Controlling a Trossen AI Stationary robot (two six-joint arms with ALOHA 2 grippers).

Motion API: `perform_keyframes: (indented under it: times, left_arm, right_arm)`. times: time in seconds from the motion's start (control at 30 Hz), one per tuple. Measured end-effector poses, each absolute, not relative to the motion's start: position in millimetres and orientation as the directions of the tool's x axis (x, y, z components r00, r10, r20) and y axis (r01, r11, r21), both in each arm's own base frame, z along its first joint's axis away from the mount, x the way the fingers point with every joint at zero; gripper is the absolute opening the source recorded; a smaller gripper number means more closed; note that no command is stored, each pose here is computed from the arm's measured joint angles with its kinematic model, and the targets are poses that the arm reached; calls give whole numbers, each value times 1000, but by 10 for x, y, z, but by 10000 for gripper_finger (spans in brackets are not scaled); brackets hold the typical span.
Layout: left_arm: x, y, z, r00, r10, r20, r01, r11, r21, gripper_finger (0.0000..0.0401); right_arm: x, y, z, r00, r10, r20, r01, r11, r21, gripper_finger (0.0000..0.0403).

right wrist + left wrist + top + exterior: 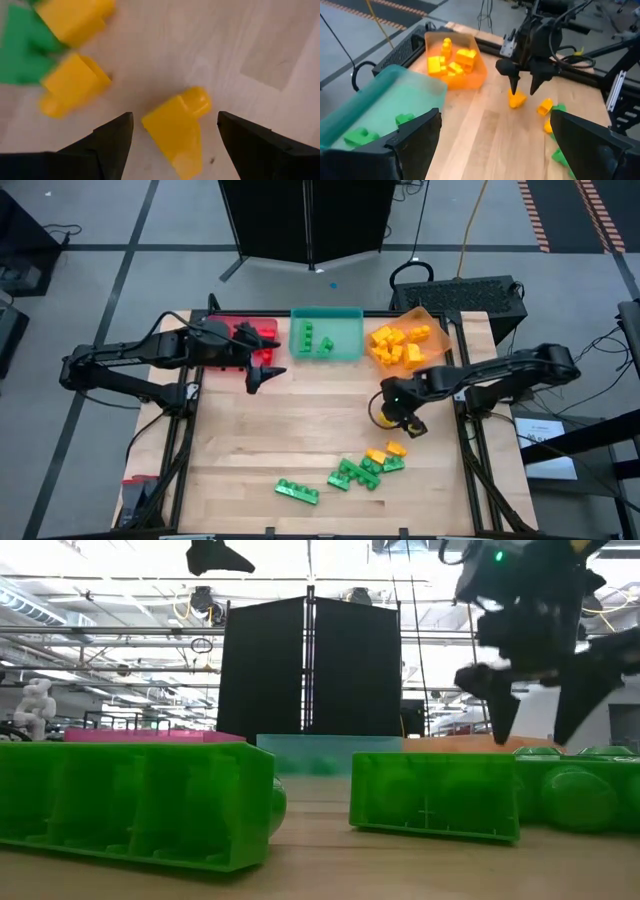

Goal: Sort blocks
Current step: Put the yellow game piece into the orange bin

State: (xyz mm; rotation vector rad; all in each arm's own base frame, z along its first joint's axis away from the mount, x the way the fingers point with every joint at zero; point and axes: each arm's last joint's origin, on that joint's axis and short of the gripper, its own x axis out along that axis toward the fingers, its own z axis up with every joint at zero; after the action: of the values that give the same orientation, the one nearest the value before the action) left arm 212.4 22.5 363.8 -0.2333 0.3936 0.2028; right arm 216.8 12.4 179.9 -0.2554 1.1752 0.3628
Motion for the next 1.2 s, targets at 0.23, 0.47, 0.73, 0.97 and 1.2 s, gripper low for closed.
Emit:
perform_keyframes:
  times: [0.23,0.47,0.73,0.97,1.2]
  left_arm:
    - [2115,224,3619,895,148,-420,-242,954,-179,373]
    - [2113,223,3615,894,144,-425,-239,954,-181,373]
    - [2101,230,3590,877,169,-450,-265,951,-160,373]
    - [2097,241,3616,880,210,-426,-289,948,-131,373]
    - [2097,246,3638,886,227,-406,-300,946,-127,373]
  right_arm:
    - [2283,125,1465,198,92,-976,-422,907,0,286]
    - [2389,120,1256,158,58,-986,-371,929,-5,199]
    - [2408,75,1428,276,32,-961,-232,972,-35,139]
    - [2419,-165,2028,613,-70,-787,39,998,-58,139]
    - [2078,-697,2464,623,-481,-616,460,863,-209,139]
